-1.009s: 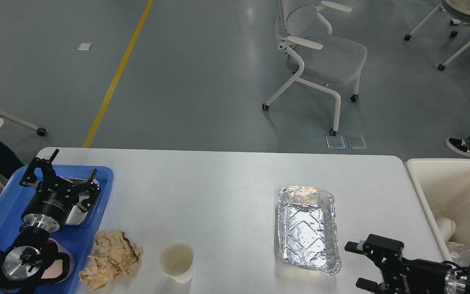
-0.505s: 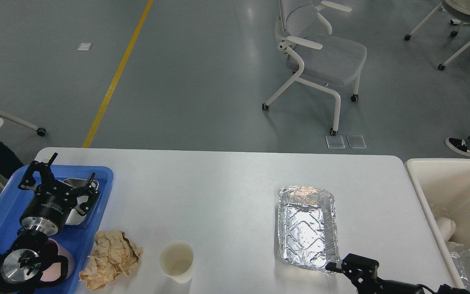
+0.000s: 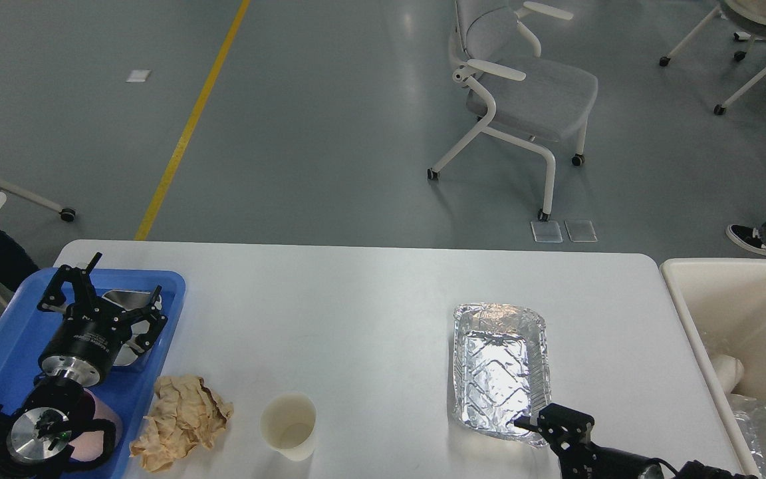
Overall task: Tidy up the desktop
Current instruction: 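Grasp the foil tray edge with the right gripper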
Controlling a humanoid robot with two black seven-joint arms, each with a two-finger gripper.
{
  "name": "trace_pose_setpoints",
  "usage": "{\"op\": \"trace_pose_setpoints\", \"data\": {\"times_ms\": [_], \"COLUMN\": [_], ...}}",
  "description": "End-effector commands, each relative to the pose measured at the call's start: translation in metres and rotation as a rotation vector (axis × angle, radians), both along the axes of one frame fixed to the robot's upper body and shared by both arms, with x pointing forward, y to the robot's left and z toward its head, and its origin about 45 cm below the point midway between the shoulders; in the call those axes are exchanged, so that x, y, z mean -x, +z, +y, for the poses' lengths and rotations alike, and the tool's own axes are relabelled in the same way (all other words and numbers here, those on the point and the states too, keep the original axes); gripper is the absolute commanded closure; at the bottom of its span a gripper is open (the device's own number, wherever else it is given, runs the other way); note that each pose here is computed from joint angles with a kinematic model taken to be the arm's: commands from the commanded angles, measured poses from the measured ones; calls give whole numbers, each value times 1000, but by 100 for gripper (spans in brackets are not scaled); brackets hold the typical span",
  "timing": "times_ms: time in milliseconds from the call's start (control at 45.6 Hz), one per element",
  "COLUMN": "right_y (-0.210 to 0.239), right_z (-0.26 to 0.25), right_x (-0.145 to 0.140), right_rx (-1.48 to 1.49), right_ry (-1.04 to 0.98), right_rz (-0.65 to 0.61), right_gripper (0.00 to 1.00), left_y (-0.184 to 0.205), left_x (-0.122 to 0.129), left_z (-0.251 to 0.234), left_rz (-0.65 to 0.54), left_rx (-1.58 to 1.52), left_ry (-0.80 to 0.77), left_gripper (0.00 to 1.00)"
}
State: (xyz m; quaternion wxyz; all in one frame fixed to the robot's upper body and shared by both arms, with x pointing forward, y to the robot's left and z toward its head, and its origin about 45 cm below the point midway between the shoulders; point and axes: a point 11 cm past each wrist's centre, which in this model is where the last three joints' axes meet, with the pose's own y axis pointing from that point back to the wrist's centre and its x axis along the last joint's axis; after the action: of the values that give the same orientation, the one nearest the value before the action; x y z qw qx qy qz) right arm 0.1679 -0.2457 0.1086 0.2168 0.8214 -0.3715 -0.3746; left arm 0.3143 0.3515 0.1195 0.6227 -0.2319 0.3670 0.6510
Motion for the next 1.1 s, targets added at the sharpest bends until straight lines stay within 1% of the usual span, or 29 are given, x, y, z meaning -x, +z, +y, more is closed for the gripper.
{"op": "trace_pose_setpoints", "data": {"times_ms": [0,176,329,593,746,1031,1075], "right_y": [-4,-11,-18,-26,-33,-34,-35], "right_z": [10,18,19,21,18,23,23], "right_x": [-2,-8,-21,-24,-30,-31,-30], "right_rx": [-22,-24,-5,8,45,40,41], "right_ry": [-12,-60,-94,-130,-177,-176,-175], "right_rz": [3,4,-6,6,9,18,21], "right_gripper": [0,0,0,0,0,0,1], "left_y": [0,-2,-3,-4,-4,-5,-5], "left_x": [0,2,3,4,4,5,5], "left_z": [0,0,0,1,1,1,1], "left_rz": [1,7,9,13,13,15,15], "left_rx": [0,0,0,0,0,0,0], "left_ry": [0,1,1,2,2,3,2], "left_gripper": [3,3,3,3,3,3,3]}}
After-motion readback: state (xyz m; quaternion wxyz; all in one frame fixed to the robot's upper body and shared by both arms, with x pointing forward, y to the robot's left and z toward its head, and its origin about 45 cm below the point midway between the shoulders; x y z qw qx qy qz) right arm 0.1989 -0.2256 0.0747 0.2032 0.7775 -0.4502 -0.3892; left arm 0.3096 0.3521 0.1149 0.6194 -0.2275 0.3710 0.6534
